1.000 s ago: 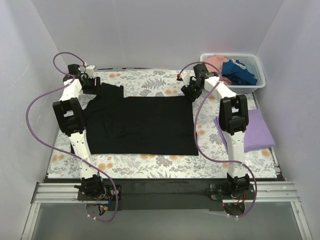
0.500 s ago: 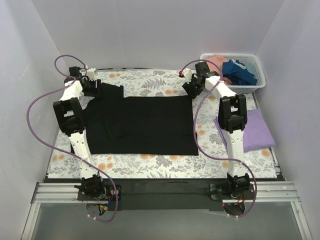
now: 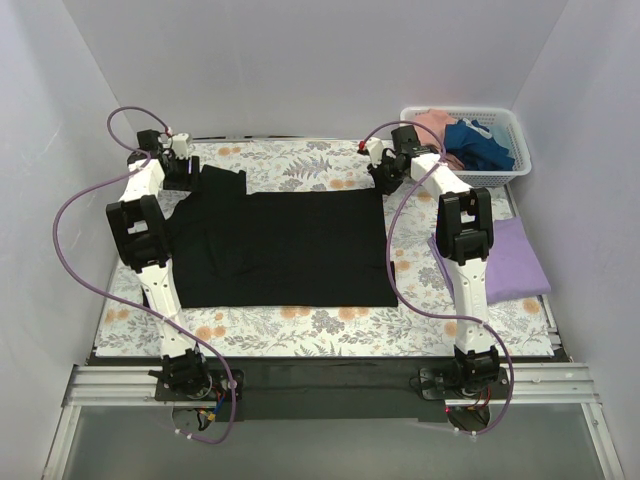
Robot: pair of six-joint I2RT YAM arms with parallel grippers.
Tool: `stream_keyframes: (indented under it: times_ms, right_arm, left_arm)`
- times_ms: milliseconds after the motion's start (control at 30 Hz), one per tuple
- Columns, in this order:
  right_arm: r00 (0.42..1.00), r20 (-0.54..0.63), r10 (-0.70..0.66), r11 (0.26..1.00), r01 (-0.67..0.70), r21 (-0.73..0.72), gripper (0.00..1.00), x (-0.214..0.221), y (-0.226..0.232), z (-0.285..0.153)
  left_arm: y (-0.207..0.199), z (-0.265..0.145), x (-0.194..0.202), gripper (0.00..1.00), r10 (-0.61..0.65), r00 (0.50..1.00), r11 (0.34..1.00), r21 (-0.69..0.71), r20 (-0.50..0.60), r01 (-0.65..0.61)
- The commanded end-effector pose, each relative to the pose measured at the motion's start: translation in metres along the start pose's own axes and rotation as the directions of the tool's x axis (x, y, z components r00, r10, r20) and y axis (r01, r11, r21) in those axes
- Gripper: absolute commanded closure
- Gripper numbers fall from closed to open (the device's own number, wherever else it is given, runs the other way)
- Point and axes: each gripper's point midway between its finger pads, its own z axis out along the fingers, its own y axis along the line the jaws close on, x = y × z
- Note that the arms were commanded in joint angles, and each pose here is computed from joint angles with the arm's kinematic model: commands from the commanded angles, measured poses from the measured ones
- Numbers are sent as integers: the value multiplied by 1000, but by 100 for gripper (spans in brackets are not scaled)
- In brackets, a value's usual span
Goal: Fold and stack the t-shirts
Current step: Fold the tshirt
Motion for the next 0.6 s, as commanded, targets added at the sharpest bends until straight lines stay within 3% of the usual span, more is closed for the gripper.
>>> stream_keyframes:
  times_ms: [0,433,567]
  right_arm:
    - [1000,-24,3,999,-4,-34,99,18,4,11]
    - [1000,2,-6,1000,6,-25,99,7,2,1]
    - [1000,16,5,1000,-5,-11,99,0,-1,-3]
  left_arm:
    - [6,-12,-15,43,38,999,998,-52,18,-37]
    - [-1,21,-7,52,59,998,998,-31,-14,-60]
    - [-4,25,-16,65,41,999,999,-4,17,-41]
